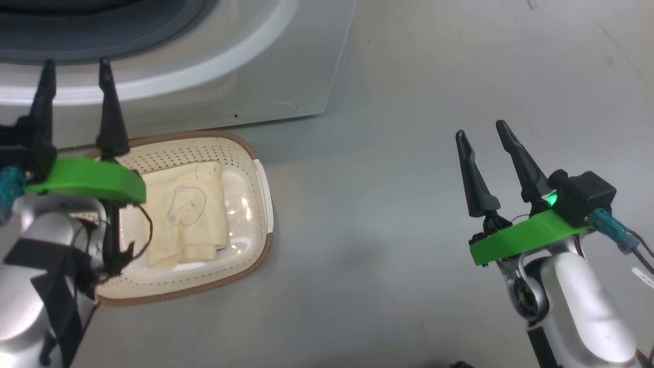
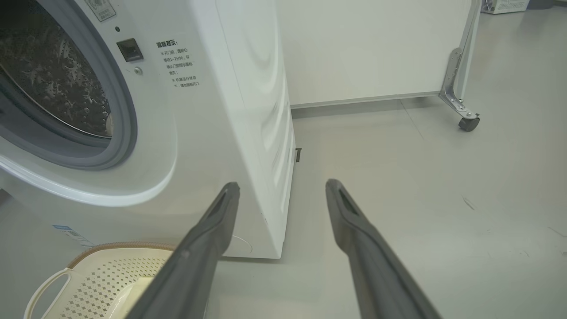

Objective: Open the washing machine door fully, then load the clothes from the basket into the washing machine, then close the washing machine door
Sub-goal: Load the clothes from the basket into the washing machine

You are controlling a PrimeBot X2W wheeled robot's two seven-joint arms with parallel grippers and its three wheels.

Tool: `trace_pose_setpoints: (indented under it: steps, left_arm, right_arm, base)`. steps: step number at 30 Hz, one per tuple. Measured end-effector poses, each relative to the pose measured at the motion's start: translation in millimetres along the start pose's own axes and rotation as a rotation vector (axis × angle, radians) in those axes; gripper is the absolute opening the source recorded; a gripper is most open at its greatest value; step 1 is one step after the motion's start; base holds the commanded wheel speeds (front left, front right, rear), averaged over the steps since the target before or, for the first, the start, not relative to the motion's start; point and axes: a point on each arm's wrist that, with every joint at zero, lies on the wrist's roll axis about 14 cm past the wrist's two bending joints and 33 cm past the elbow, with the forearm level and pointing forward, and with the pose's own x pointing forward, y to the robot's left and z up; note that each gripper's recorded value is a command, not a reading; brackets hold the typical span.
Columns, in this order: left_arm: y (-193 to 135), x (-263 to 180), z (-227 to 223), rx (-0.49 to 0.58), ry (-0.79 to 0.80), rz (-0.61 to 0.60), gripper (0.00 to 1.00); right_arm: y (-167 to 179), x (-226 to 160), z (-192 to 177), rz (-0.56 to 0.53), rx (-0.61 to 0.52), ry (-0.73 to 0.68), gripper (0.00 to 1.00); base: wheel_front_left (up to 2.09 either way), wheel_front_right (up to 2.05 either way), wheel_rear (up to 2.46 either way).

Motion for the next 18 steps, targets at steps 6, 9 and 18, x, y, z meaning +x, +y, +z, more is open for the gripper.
trace_pose_setpoints:
  steps: [6, 9, 18]
  left_arm:
    - [-20.9, -57.4, 4.1, -0.033, 0.008, -0.024, 1.0]
    - [-23.1, -84.0, 7.4, -0.041, 0.012, -0.013, 1.0]
    - [-25.3, -137.6, 25.1, -0.046, -0.01, 0.034, 1.0]
  right_arm:
    - [3.2, -16.6, 9.4, -0.001, -0.019, -0.011, 1.0]
    - [8.7, -23.7, 16.7, 0.011, -0.031, -0.022, 1.0]
    - [25.7, -44.2, 31.9, 0.051, -0.051, -0.028, 1.0]
  base:
    - [0.0, 0.0, 0.0]
    - [0.0, 0.0, 0.0]
    - [0.0, 0.0, 0.0]
